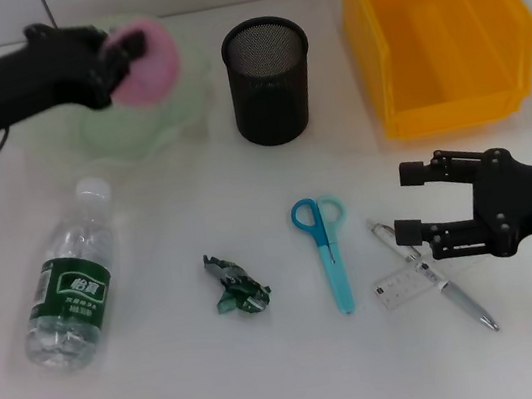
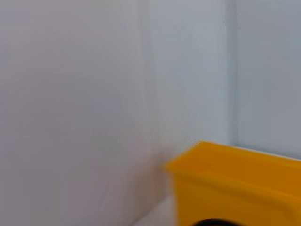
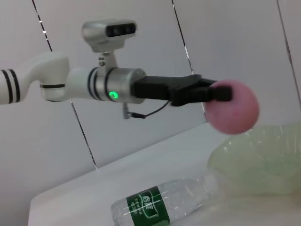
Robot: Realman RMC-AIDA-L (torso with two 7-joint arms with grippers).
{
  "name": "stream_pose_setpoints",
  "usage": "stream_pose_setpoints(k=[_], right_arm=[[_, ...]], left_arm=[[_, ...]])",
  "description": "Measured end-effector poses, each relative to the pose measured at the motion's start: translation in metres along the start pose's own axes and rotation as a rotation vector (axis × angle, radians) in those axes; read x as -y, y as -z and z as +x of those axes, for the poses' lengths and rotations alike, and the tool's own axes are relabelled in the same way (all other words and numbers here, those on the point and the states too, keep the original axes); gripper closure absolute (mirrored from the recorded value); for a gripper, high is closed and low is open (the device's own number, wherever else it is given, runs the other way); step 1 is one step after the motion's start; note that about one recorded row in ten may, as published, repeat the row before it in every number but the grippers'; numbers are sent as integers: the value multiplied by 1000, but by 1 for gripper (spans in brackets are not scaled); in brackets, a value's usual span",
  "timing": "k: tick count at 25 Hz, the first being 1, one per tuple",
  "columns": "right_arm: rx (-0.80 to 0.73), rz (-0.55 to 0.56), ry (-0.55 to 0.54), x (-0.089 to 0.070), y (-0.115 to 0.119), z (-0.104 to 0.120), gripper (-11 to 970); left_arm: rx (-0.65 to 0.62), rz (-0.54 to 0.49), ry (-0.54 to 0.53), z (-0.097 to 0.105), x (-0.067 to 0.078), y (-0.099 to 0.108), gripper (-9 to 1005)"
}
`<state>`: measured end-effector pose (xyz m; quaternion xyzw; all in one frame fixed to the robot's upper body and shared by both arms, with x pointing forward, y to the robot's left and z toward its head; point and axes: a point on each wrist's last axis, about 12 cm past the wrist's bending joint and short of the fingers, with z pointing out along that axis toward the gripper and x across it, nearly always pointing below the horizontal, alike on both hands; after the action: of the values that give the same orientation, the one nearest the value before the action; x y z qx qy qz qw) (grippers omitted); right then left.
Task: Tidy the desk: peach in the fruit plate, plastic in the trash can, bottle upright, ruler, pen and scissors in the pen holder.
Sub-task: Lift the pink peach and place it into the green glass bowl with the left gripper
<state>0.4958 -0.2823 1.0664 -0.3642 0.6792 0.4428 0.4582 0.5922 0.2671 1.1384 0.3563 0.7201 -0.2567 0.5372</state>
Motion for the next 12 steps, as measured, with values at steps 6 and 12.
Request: stream_pose_setpoints(k=[6, 12], right_arm=[[0, -4, 3, 0, -1, -1, 145], [15, -8, 6, 2, -1, -6, 145]], left_arm=[[-21, -159, 126, 13, -20, -22, 929], [24, -151, 151, 13, -17, -20, 939]])
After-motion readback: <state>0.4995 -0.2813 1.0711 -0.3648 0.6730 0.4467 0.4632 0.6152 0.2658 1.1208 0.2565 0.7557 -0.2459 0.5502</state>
